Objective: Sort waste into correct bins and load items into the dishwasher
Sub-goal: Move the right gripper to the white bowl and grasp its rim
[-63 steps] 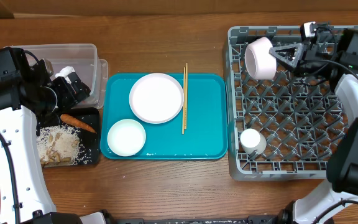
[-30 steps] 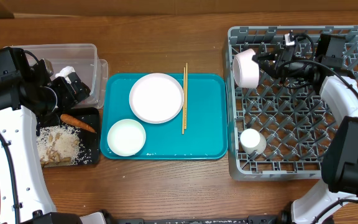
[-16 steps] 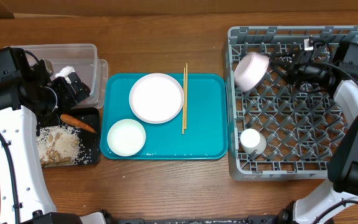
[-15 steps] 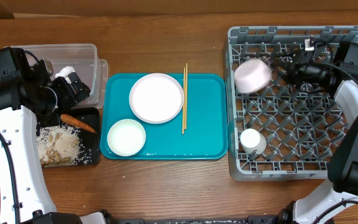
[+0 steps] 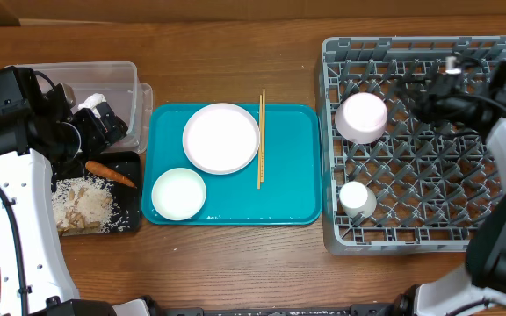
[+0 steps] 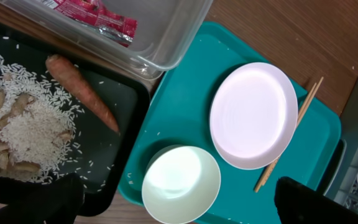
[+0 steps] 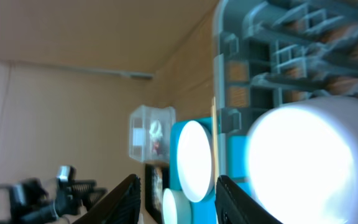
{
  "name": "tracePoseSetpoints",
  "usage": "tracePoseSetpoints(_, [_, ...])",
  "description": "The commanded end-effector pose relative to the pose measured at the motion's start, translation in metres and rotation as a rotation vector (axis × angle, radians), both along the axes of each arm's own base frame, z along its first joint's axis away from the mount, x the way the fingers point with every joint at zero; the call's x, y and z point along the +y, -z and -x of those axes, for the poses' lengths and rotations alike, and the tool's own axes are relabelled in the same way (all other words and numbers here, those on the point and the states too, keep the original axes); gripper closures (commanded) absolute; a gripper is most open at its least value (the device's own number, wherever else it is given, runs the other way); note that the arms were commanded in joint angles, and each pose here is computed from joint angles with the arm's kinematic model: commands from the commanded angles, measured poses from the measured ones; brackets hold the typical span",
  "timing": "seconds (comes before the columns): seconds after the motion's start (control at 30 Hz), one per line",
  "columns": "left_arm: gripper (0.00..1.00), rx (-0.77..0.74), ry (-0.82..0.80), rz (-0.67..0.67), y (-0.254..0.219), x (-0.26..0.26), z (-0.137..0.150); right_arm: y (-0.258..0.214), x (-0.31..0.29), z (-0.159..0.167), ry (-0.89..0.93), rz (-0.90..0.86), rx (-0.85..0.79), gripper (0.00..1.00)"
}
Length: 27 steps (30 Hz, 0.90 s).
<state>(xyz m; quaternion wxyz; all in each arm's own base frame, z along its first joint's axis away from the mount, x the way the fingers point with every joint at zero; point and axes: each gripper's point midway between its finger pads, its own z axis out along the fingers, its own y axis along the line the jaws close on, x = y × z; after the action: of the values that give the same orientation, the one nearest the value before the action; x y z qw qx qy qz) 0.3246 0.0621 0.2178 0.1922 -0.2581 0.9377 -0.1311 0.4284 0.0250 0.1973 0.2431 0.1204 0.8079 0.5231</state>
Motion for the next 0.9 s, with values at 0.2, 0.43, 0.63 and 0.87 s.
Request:
tracePoseSetpoints(0.2, [0.0,-0.016,-0.001,-0.013,-0.005,0.003,-0.002,0.009,0.171,0.067,-0.312,0.643,-0.151,0.55])
tracePoseSetpoints(0.43, [0.0,-0.016,-0.001,-0.013,-0.005,0.003,-0.002,0.046,0.261,0.129,-0.513,0.723,-0.13,0.53])
tracePoseSetpoints(0.63, [0.0,-0.016,-0.001,-0.013,-0.005,0.003,-0.002,0.073,0.322,0.15,-0.602,0.714,-0.182,0.53])
tracePoseSetpoints(0.87, [0.0,-0.016,-0.001,-0.013,-0.005,0.003,-0.002,0.119,0.354,0.152,-0.601,0.775,-0.195,0.54])
